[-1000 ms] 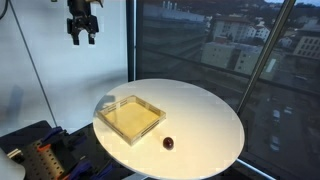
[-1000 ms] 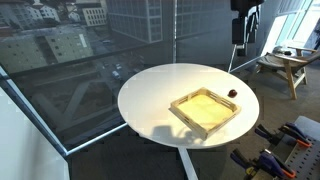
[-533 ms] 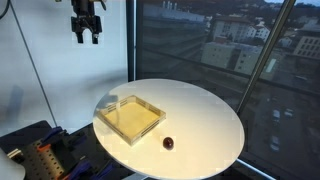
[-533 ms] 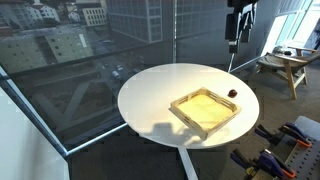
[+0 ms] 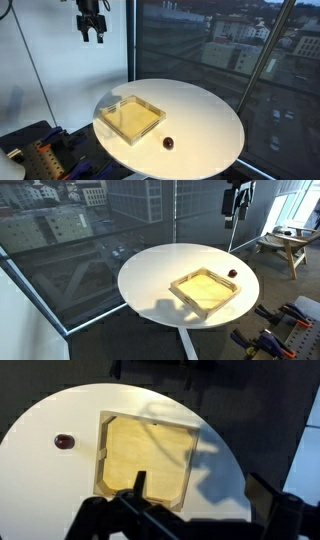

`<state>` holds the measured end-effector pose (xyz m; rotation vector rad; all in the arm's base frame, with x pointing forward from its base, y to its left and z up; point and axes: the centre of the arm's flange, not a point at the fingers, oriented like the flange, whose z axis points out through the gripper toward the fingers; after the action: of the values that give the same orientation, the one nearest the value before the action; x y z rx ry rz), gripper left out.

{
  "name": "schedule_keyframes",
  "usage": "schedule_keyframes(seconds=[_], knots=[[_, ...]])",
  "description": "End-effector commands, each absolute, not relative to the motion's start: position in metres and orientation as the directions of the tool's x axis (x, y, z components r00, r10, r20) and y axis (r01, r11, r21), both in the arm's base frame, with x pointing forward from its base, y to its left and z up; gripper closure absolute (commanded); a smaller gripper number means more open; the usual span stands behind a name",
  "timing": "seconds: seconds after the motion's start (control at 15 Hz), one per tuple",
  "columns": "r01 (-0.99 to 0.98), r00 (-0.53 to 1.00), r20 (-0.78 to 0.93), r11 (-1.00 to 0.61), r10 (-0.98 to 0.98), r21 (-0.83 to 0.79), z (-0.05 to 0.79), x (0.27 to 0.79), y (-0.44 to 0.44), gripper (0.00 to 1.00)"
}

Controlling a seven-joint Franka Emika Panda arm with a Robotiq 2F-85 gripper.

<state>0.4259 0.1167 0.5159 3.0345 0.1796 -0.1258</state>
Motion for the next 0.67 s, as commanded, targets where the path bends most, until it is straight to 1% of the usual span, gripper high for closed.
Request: schedule_keyframes(seconds=[0.0, 0.6], knots=[[0.065, 0.997, -0.044, -0.994, 0.062, 0.082, 0.519, 0.423, 0.102, 0.00], [-0.038, 0.999, 0.000, -0.996, -0.038, 0.084, 0.522, 0.435, 0.060, 0.00]])
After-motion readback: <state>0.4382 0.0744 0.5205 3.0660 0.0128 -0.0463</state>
